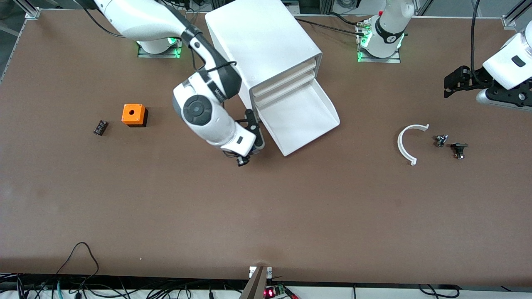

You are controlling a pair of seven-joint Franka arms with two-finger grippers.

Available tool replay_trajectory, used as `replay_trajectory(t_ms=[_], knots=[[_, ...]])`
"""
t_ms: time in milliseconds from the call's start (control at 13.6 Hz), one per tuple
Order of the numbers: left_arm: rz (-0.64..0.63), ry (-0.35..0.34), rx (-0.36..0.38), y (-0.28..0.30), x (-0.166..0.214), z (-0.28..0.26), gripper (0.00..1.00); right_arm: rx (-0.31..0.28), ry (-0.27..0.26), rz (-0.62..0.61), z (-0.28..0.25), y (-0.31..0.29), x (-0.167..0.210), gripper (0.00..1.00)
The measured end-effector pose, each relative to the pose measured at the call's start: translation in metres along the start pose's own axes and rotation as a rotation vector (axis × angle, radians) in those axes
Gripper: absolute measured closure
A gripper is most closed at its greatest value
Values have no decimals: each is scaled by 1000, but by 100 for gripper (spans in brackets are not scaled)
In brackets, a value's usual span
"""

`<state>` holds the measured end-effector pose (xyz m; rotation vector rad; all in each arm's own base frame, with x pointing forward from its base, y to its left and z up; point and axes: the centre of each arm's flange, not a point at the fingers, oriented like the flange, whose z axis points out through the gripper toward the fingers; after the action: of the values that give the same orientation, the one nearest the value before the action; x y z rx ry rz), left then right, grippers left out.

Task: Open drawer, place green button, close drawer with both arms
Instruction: 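Carry the green button over the open drawer with the right gripper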

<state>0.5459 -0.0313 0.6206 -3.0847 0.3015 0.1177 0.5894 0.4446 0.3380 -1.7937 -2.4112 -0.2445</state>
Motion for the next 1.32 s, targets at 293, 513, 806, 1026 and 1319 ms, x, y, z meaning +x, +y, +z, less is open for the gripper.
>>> replay_trajectory(t_ms=[293, 513, 806, 1026, 1319], knots=[[0, -2, 0, 0, 0, 0, 0, -22, 16, 12, -9, -15, 61, 66], [0, -2, 0, 0, 0, 0, 0, -29, 10, 13, -8, -28, 92, 66], [1, -1, 0, 1, 0, -1, 0, -22, -7, 20, 2, -50, 130, 66], [1, -1, 0, 1, -1, -1, 0, 3, -19, 20, 23, -66, 150, 66], [2, 0, 0, 1, -1, -1, 0, 1, -77, 4, 48, -85, 172, 66]])
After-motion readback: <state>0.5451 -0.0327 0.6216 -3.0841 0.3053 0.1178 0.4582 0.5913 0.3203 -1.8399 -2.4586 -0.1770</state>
